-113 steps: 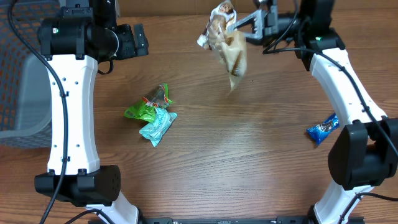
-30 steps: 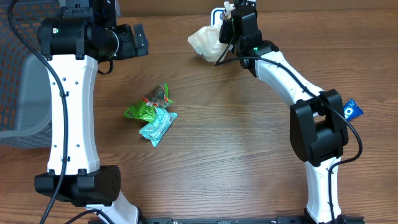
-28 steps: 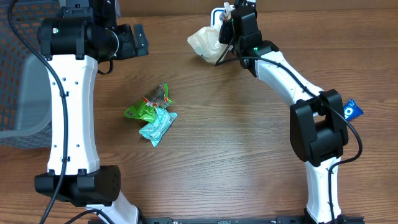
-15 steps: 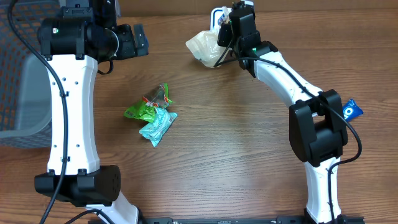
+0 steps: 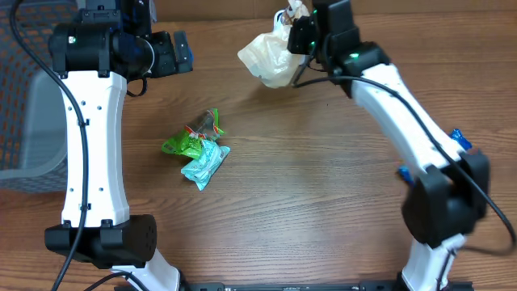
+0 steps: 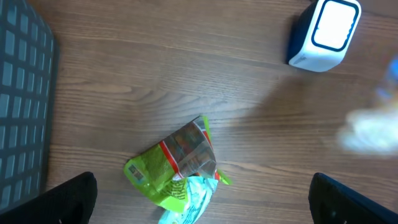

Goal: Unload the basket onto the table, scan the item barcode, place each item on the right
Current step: 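Carry the beige bag to the right beside the Oreo pack and release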

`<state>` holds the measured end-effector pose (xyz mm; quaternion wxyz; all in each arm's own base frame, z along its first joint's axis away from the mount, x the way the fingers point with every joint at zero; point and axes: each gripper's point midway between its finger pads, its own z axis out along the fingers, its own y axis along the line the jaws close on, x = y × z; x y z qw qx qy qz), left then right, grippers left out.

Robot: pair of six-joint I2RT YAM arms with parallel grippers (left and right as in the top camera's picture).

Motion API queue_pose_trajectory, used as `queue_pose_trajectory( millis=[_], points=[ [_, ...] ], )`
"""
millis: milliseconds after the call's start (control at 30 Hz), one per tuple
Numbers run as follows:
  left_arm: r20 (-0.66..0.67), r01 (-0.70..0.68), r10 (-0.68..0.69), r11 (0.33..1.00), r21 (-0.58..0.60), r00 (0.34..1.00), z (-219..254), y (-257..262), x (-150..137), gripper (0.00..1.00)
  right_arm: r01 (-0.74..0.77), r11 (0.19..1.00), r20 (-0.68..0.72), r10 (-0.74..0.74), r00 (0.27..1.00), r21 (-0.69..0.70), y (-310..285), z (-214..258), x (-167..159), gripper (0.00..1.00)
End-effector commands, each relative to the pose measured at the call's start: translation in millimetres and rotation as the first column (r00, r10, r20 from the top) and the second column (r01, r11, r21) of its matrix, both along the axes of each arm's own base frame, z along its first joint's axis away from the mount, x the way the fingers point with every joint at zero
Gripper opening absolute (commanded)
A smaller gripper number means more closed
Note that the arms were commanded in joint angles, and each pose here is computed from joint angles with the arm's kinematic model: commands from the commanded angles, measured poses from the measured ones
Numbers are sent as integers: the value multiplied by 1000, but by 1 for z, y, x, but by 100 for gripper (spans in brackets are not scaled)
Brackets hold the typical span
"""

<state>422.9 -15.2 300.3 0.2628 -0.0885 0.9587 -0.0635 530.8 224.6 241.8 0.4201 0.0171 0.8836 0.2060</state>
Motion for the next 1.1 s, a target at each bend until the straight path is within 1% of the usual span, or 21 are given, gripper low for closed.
queue_pose_trajectory(
  millis=[0,67,133,233,367,467,500,533,600,733,800,867,933,1033,1067],
  points=[
    [22,-8,8,1000,-13,1000,8,-1,-2,100,-3,1000,60,4,998,-9,-25,76,-43,4],
    [22,-8,8,1000,-13,1000,8,-1,-2,100,33,999,17,-32,999,-28,-47,84,-64,4],
    [22,-8,8,1000,-13,1000,8,-1,-2,100,140,989,-51,-142,989,-40,-81,86,-84,4],
    [22,-8,8,1000,-13,1000,8,-1,-2,100,306,949,-142,-315,939,-76,-139,80,-106,4],
    [22,-7,8,1000,-13,1000,8,-1,-2,100,465,876,-280,-481,831,-124,-205,49,-120,4],
    [22,-8,8,1000,-13,1000,8,-1,-2,100,576,804,-360,-586,726,-148,-248,15,-122,4],
    [22,-8,8,1000,-13,1000,8,-1,-2,100,615,773,-388,-621,681,-156,-264,0,-122,4],
    [22,-8,8,1000,-13,1000,8,-1,-2,100,632,758,-400,-636,660,-162,-272,-8,-123,4],
    [22,-8,8,1000,-13,1000,8,-1,-2,100,677,711,-449,-677,583,-193,-297,-39,-125,4],
    [22,-8,8,1000,-13,1000,8,-1,-2,100,710,654,-527,-713,463,-260,-333,-94,-132,4],
    [22,-8,8,1000,-13,1000,8,-1,-2,100,717,641,-548,-716,432,-273,-342,-108,-133,4],
    [22,-8,8,1000,-13,1000,8,-1,-2,100,720,644,-578,-700,418,-259,-345,-118,-133,4],
    [22,-8,8,1000,-13,1000,8,-1,-2,100,716,656,-593,-682,428,-238,-342,-119,-132,11],
    [22,-8,8,1000,-13,1000,8,-1,-2,100,673,712,-596,-634,493,-200,-335,-111,-125,18],
    [22,-8,8,1000,-13,1000,8,-1,-2,100,651,740,-600,-600,529,-167,-329,-105,-120,23]
  ],
)
